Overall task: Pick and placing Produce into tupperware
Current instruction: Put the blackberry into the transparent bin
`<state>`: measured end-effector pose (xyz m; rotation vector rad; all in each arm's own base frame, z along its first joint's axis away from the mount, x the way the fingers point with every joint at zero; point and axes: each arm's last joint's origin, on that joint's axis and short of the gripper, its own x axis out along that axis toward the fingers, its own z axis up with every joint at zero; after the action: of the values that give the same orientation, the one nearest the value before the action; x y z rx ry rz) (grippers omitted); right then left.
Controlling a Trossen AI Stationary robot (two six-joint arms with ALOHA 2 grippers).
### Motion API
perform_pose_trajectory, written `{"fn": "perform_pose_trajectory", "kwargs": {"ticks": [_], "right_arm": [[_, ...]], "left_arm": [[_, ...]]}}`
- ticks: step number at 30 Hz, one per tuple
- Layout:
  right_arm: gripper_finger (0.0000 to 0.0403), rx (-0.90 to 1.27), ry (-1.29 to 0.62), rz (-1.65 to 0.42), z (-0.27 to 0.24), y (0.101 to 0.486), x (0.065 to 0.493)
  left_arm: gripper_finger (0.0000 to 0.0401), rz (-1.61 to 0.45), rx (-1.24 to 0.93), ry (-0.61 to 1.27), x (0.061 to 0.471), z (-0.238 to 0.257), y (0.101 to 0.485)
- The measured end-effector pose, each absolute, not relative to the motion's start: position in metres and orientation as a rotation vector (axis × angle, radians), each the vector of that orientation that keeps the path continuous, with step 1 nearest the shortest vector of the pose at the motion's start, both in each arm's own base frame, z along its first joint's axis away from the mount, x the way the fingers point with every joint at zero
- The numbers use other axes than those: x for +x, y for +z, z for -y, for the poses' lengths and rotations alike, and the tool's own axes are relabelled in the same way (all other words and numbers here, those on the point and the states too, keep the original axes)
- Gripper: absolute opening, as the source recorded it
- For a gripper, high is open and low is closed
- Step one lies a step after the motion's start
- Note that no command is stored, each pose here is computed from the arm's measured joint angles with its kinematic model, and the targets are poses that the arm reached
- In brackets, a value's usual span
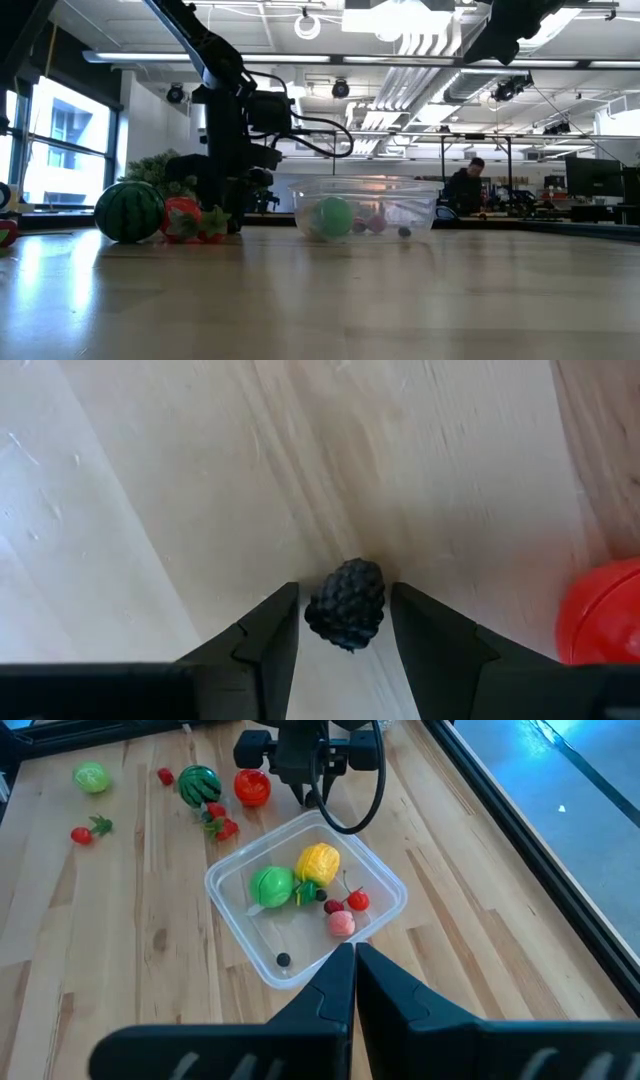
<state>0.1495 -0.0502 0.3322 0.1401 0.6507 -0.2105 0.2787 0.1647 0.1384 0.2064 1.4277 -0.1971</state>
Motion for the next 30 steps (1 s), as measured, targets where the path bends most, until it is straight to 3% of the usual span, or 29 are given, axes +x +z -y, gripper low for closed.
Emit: {"fn": "perform_pose_trajectory", "kwargs": {"ticks": [20,30], "right_arm": [[0.0004,0.140,-0.210,-0.650,0.0502,0.3323,0.1495],[0.0004,0.140,-0.210,-0.651,0.0502,0.3322,0.1495]], "left_arm": [[0.0149,-1.421,0.184,-0.189,0.2790,-0.1645,0.1385],[0.0107,-1.423,0.182,-0.191,0.2787,-0.1643,0.1384]]}}
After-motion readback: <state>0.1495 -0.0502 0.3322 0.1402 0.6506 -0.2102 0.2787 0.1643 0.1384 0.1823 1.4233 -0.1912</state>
